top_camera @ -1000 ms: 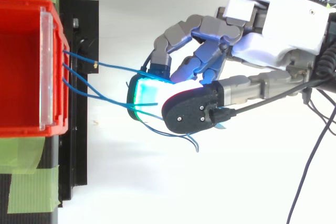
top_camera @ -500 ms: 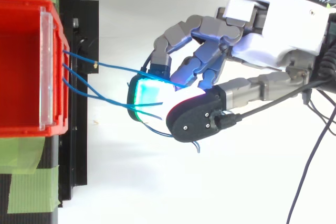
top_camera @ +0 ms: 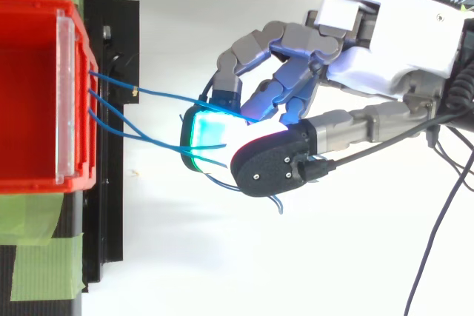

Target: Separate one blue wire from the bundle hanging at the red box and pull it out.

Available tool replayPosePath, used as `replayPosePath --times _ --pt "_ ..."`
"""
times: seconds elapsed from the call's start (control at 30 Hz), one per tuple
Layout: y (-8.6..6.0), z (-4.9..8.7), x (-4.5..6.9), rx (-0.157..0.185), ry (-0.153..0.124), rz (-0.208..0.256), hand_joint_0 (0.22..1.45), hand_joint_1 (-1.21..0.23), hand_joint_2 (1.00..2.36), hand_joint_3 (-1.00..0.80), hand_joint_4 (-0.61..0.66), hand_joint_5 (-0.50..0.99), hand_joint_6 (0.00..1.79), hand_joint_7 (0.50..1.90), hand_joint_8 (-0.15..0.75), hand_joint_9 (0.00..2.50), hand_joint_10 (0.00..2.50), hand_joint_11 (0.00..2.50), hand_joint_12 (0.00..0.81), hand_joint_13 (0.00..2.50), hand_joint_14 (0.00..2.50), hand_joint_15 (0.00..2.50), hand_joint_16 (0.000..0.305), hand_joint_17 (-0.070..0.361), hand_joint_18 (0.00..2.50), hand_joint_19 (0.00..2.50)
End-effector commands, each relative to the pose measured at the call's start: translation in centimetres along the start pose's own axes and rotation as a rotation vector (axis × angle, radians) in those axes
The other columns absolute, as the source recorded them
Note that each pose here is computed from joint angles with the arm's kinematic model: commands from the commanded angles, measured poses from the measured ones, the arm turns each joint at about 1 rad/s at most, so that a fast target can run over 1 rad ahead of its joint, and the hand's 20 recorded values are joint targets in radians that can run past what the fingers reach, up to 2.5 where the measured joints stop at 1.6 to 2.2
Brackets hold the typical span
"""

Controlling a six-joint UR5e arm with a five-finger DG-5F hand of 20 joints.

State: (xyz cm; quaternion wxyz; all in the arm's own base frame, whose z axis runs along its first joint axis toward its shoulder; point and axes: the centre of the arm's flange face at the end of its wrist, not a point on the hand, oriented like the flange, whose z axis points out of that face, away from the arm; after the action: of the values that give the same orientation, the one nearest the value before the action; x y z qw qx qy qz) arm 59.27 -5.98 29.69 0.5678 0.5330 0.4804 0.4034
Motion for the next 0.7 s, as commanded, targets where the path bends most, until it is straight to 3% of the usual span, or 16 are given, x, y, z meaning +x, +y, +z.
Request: replayPosePath --times 0.0,0.67 --pt "0.02 0.01 0.00 0.000 0.000 0.000 0.62 -0.76 1.02 -0.18 0.18 -0.21 0.92 0.92 0.371 1.00 0.02 1.19 0.399 1.46 0.02 1.26 0.060 0.135 0.80 0.56" --pt "-0.06 -0.06 -0.02 0.007 0.001 -0.003 0.68 -0.88 1.02 -0.16 0.24 -0.23 0.92 0.91 0.358 0.89 0.02 1.18 0.402 1.39 0.02 1.24 0.060 0.134 0.77 0.52"
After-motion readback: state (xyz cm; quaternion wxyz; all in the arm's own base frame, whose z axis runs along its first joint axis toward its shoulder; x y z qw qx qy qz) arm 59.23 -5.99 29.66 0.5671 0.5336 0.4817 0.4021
